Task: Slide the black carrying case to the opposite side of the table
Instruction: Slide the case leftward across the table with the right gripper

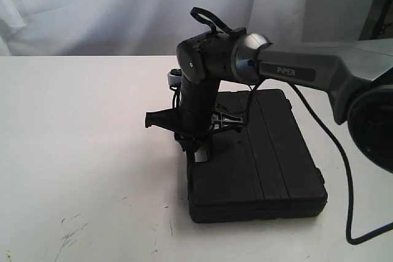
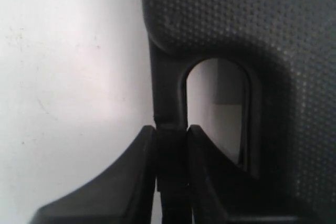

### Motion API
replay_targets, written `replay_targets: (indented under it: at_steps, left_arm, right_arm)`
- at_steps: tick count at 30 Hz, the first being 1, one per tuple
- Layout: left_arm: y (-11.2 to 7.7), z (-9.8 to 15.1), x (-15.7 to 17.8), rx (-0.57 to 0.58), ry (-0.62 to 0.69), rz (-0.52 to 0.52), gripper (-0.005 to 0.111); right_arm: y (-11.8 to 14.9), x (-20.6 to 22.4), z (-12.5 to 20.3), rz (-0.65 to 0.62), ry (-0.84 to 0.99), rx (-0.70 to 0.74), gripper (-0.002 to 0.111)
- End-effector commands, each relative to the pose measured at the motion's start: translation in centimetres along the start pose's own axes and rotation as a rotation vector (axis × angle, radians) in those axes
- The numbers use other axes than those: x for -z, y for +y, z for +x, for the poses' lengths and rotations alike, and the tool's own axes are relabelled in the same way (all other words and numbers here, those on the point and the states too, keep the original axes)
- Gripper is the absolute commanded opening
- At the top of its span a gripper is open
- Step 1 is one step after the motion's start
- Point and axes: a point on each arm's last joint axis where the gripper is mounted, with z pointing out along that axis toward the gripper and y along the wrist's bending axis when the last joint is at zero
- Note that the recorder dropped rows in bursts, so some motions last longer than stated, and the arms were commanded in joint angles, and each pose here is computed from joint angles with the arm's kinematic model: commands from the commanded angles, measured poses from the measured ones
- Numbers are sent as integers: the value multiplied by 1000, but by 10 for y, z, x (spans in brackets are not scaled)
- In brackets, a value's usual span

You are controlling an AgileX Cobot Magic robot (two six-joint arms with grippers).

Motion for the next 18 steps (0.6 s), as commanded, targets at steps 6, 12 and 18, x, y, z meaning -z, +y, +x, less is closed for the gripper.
replay_targets:
  at_steps: [6, 12, 18]
  left_arm:
    - [0, 1, 0, -2, -5, -2, 0]
    - [0, 1, 0, -2, -5, -2, 0]
    - [0, 1, 0, -2, -5, -2, 0]
  right_arm:
    - [25, 7, 5, -134, -41, -48, 0]
    - [37, 8, 8, -183, -76, -44, 0]
    - [48, 9, 8, -235, -128, -41, 0]
